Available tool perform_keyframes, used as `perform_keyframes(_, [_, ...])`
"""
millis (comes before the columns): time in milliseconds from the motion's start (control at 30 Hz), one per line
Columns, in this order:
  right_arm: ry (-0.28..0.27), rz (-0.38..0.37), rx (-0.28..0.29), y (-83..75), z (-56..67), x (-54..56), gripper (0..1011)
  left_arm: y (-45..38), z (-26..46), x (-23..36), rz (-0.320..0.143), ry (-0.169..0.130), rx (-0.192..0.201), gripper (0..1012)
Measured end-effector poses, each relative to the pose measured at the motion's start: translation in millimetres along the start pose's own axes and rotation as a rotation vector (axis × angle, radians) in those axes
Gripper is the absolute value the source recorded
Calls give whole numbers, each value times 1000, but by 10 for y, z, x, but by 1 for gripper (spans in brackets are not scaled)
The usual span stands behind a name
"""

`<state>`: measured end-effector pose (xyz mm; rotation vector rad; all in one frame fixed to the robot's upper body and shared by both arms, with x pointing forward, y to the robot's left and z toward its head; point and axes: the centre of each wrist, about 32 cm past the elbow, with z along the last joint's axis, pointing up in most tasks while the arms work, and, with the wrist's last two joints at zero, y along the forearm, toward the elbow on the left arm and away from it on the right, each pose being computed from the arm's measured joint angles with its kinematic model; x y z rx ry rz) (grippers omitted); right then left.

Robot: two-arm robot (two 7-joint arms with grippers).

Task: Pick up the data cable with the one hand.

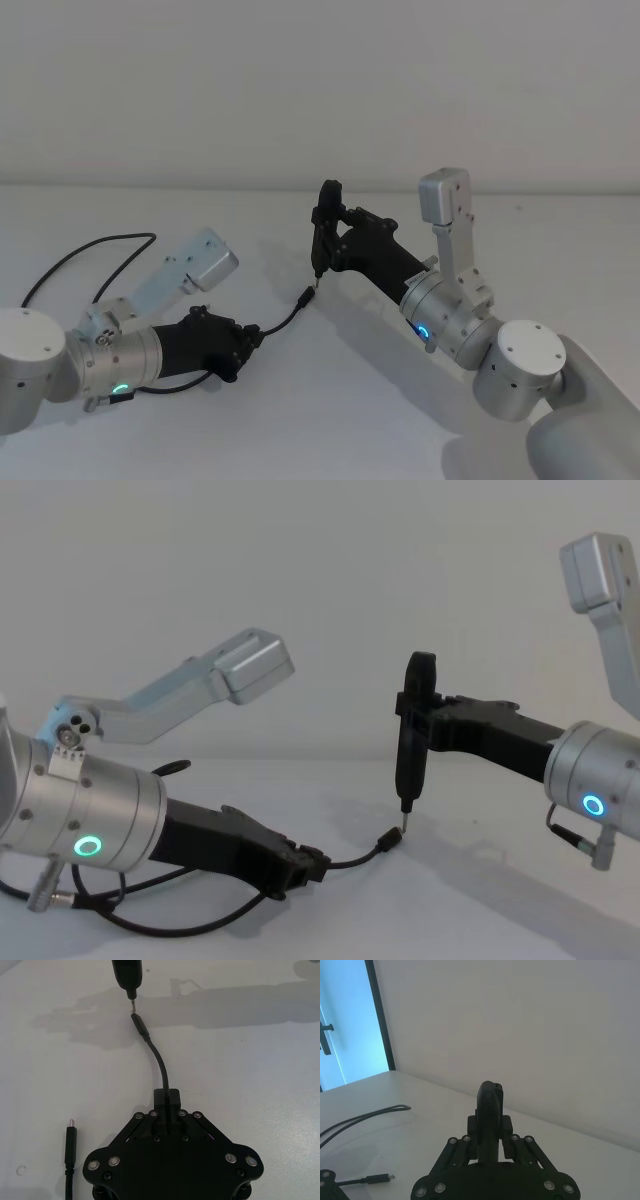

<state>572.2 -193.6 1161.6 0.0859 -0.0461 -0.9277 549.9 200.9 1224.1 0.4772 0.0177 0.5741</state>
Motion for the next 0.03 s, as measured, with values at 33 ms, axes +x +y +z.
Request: perform_keyframes(33, [0, 0, 0, 0, 0, 0, 275, 0, 0, 0, 0, 0, 0, 49])
